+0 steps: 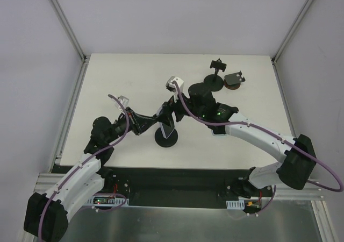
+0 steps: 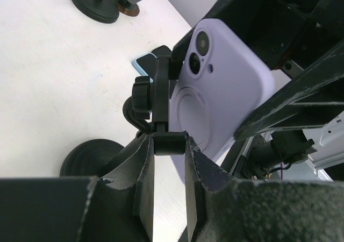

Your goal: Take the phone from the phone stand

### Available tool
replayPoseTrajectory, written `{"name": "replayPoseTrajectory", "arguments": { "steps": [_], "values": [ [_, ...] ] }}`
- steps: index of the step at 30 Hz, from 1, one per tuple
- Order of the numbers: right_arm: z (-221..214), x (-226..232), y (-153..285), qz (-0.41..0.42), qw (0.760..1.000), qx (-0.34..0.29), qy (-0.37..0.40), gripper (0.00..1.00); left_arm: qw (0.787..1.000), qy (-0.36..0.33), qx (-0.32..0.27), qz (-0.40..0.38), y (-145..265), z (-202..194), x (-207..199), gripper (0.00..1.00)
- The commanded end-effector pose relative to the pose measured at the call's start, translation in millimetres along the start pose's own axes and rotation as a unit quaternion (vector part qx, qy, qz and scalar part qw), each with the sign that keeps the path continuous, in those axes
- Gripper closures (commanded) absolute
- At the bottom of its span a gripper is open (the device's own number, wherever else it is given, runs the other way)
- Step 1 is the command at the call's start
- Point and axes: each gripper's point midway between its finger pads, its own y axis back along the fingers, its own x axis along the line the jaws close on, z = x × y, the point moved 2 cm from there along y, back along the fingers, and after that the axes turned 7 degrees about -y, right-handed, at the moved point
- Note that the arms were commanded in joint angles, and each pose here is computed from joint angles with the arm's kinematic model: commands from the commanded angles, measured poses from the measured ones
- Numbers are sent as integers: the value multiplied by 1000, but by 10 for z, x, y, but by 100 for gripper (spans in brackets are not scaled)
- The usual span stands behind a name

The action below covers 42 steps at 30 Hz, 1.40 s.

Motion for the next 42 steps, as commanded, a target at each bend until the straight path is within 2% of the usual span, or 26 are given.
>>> {"name": "replayPoseTrajectory", "arguments": {
  "steps": [1, 9, 14, 17, 22, 27, 28, 31, 32, 35, 36, 39, 42],
  "values": [
    [105, 12, 235, 37, 999, -8, -6, 99, 999, 2, -20, 27, 62, 20, 133, 100],
    [179, 326, 237, 132, 991, 0, -28, 99, 999, 4, -11, 31, 21, 63, 145, 100],
    [383, 396, 320, 136, 990, -23, -26, 99, 999, -7, -11, 43, -12, 149, 171, 100],
    [422, 287, 407, 95, 995, -23, -25, 99, 997, -19, -8, 77, -5, 211, 249, 100],
    [342, -194, 607, -26, 999, -12, -44, 99, 983, -48, -11, 178, 20, 455, 500, 100],
    [-75, -830, 839, -158, 980, 45, -115, 99, 974, -59, 0, 220, -4, 572, 658, 99],
    [-156, -908, 868, -176, 975, 53, -127, 99, 974, -62, -4, 219, -16, 623, 647, 95],
    [-446, -1126, 938, -220, 959, 81, -160, 99, 974, -66, -7, 218, -34, 695, 635, 74],
    [-512, -1163, 943, -228, 955, 87, -167, 99, 973, -70, -8, 220, -28, 716, 635, 63],
    [-747, -1305, 923, -252, 943, 113, -188, 99, 971, -82, -12, 224, 12, 802, 604, 49],
    [-788, -1351, 918, -260, 939, 118, -192, 99, 970, -90, -18, 225, 41, 854, 577, 41],
    [-975, -1462, 821, -273, 928, 149, -205, 99, 964, -116, -31, 238, 145, 1027, 504, 26],
    [-1071, -1571, 734, -287, 920, 168, -209, 99, 954, -148, -43, 257, 290, 1181, 438, 17]
  ]
}}
